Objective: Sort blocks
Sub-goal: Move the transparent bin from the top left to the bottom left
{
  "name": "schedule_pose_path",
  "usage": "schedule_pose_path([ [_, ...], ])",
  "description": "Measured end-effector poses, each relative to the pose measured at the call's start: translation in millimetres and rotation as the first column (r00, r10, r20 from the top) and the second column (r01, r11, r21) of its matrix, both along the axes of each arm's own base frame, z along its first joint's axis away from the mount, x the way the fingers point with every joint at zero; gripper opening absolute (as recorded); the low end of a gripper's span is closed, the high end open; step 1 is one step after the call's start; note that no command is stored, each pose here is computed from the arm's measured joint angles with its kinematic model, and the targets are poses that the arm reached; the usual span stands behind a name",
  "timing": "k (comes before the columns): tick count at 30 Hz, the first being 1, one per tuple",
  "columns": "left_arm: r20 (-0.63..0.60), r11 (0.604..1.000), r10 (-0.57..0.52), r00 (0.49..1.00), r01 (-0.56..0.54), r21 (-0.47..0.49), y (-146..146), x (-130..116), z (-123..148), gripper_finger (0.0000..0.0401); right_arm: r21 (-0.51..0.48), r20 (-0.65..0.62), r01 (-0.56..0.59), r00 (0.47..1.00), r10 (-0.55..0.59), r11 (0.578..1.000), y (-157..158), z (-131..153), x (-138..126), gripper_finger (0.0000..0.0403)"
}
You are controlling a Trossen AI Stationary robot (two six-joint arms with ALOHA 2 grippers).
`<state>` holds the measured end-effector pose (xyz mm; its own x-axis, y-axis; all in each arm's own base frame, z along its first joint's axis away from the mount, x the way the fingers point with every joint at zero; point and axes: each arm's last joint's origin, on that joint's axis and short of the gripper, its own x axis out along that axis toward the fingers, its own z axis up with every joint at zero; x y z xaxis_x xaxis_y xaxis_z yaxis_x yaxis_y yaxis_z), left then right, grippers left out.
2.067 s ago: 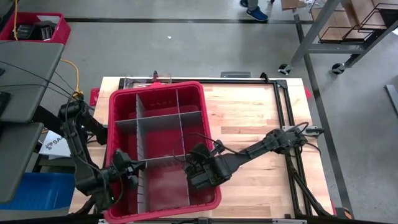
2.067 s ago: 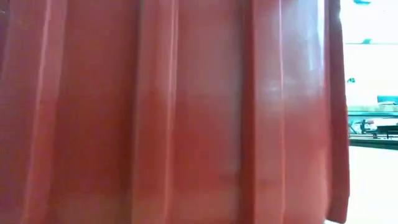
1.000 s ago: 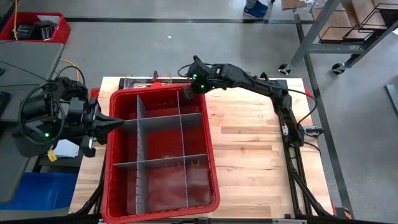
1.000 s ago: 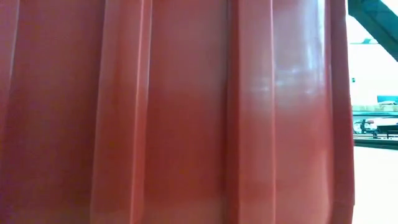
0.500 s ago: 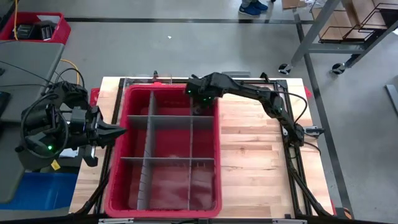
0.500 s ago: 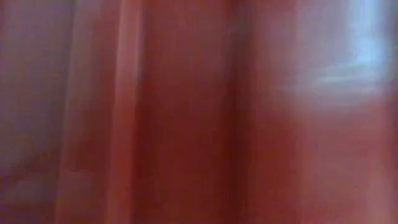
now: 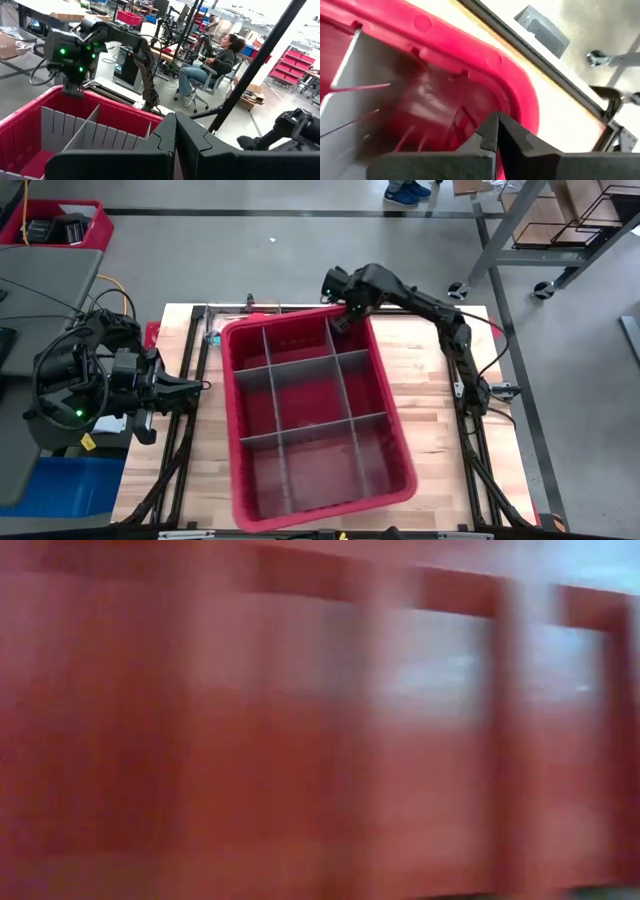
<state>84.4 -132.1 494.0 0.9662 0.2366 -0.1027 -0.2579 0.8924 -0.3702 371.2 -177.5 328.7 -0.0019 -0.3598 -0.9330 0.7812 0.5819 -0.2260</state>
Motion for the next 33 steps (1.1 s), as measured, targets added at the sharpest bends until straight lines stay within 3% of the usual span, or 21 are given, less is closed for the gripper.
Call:
schedule_pose_path([
  [5,0.001,1.000,-0.001,1.000,0.001,-0.003,3,-1,1,0.0000,-0.001,0.036,0.011,0.999,-0.011,1.000,2,11,-6,0.0000],
  [12,-0.015,0.999,-0.034,0.999,0.033,-0.023,6,-3,2,0.0000,-0.004,0.131,0.168,0.977,-0.166,0.986,-5,29,-23,0.0000],
  [19,-0.014,0.999,-0.028,1.000,0.028,0.041,21,-8,7,0.0000,-0.027,0.253,0.201,0.949,-0.188,0.979,6,67,-49,0.0000],
  [25,0.009,0.986,0.132,0.991,-0.132,0.100,63,-12,15,0.0027,0.008,0.368,0.172,0.916,-0.163,0.985,25,98,-70,0.0000],
  [33,0.018,0.896,0.422,0.906,-0.420,0.143,120,-29,22,0.0139,-0.019,0.372,0.060,0.927,-0.049,0.998,46,111,-76,0.0000],
])
